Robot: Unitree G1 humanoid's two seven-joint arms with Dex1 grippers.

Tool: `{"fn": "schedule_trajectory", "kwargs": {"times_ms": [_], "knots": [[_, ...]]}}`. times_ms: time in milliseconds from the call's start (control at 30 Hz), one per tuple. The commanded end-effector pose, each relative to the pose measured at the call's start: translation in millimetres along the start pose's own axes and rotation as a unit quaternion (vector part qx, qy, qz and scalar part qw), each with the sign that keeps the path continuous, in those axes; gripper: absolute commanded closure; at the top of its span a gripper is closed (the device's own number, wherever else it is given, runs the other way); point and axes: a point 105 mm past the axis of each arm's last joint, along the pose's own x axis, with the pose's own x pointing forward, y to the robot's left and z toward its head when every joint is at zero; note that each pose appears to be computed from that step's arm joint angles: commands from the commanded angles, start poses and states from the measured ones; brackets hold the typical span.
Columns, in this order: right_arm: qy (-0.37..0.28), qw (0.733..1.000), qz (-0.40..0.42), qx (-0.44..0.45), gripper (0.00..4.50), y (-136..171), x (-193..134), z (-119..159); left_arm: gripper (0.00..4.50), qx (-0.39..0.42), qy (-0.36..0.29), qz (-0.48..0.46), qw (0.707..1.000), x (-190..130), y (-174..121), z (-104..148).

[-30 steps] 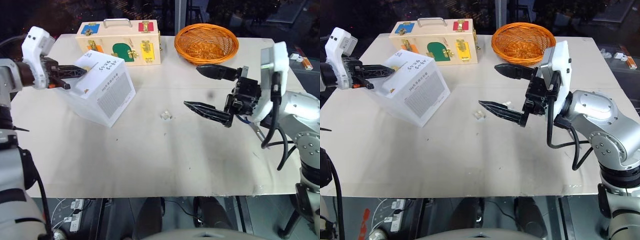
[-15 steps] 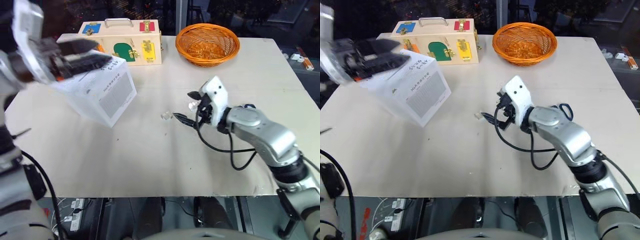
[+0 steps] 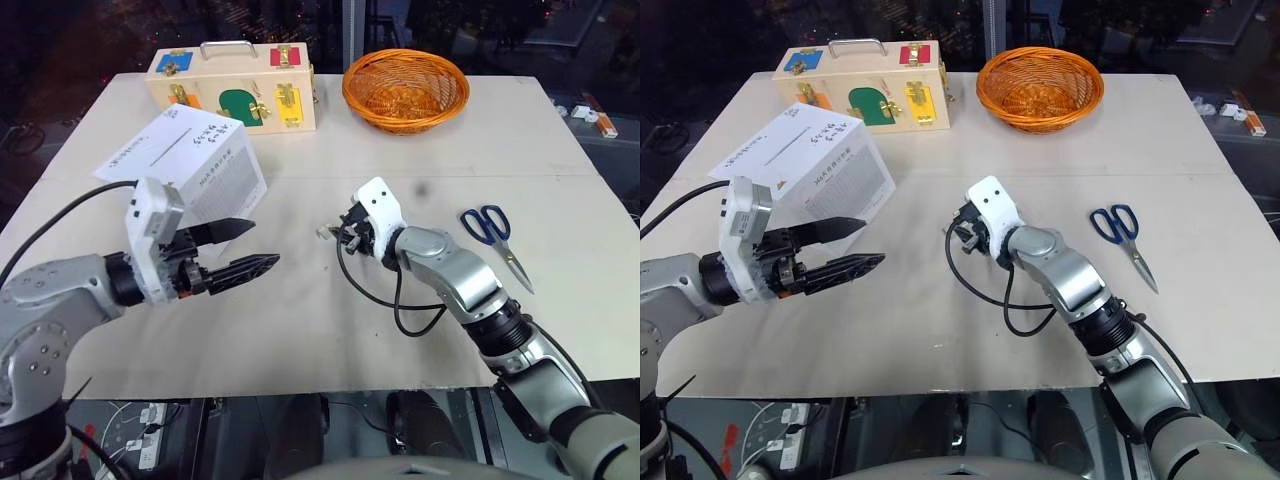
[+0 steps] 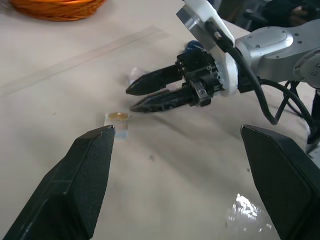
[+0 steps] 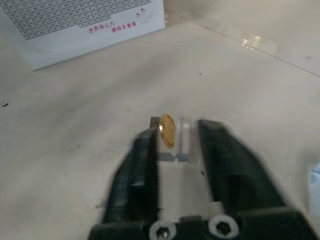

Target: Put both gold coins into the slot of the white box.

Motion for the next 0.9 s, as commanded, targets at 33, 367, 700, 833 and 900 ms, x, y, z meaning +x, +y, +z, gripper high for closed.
{"fn": "schedule_trajectory", "kwargs": {"times_ms": [33, 367, 700, 833, 900], "knots": [[-0.026, 1.0, 0.007, -0.015, 3.25, 2.7, 1.5, 13.9, 0.34, 0.028, -0.004, 0.01, 1.0, -7.5, -1.1, 3.5], [-0.016, 1.0, 0.015, -0.013, 3.25, 5.5, 13.8, 7.0, 0.34, 0.027, 0.004, 0.022, 0.999, -12.7, 1.5, -4.6], [-0.021, 1.0, 0.01, -0.015, 3.25, 4.1, 17.7, 9.3, 0.34, 0.028, 0.003, 0.031, 0.999, -13.6, 4.5, -2.5], [-0.021, 1.0, 0.01, -0.015, 3.25, 3.4, 17.8, 10.0, 0.34, 0.027, 0.004, 0.032, 0.999, -13.7, 5.0, -2.8], [-0.02, 1.0, 0.009, -0.013, 3.79, 2.8, 18.1, 9.6, 0.34, 0.027, 0.002, 0.033, 0.999, -13.1, 4.7, -2.5]]}}
